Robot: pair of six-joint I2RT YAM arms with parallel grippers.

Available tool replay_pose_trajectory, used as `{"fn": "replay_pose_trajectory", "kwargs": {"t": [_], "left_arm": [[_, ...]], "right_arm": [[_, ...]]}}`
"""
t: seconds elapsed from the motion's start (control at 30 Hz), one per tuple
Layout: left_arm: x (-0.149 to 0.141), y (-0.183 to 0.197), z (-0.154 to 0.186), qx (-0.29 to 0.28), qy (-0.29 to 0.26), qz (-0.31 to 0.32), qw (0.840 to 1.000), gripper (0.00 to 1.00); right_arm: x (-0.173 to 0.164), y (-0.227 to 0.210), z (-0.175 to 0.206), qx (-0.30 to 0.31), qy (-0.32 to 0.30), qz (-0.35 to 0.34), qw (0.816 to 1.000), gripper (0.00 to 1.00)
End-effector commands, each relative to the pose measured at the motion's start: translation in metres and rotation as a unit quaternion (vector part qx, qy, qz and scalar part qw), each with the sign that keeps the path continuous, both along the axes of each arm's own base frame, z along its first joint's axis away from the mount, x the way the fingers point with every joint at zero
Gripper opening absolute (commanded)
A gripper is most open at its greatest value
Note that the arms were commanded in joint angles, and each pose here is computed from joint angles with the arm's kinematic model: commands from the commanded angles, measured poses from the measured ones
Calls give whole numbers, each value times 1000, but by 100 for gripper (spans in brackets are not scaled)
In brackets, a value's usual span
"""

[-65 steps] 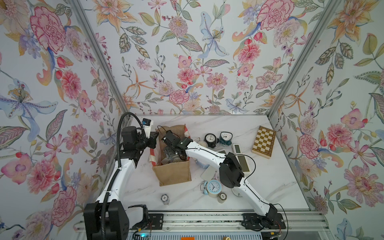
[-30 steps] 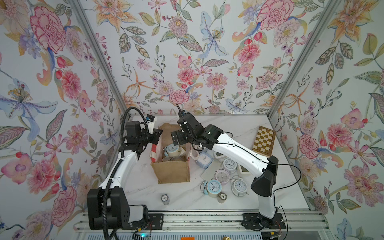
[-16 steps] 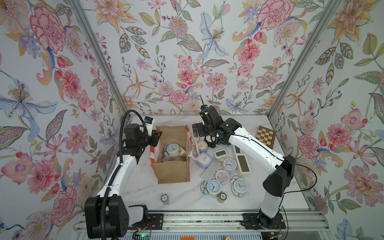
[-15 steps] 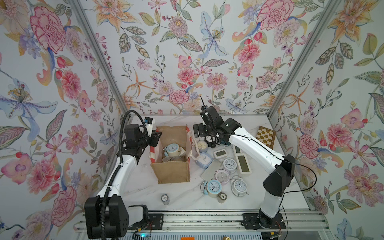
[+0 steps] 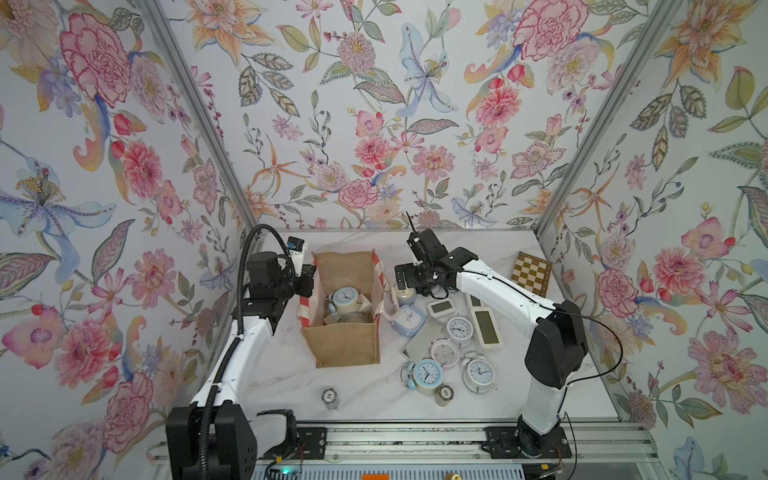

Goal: Put the alarm clock into the canvas bag
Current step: Pick up the alarm from the center of the board.

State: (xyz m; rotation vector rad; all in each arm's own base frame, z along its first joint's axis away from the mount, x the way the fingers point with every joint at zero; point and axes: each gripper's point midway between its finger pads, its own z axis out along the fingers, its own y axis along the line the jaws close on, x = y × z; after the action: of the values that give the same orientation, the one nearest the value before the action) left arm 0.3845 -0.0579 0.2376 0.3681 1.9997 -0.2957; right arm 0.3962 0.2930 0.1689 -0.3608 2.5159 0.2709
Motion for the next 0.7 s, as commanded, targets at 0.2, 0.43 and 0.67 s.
{"fn": "replay_pose_trajectory", "kwargs": {"t": [0.2,0.43,0.67], "left_arm": [[-3,-7,-1,-3,-2,-17,1000,7],[-4,-7,-1,-3,-4,-16,1000,7],[-2,-9,-1,-8,-3,-19,1000,7]], "right_arm": [[-1,13,-53,0,45,63,997,99],[7,12,-79,-4,70,85,994,98],[19,15,-91,-15,70,87,994,98]]}}
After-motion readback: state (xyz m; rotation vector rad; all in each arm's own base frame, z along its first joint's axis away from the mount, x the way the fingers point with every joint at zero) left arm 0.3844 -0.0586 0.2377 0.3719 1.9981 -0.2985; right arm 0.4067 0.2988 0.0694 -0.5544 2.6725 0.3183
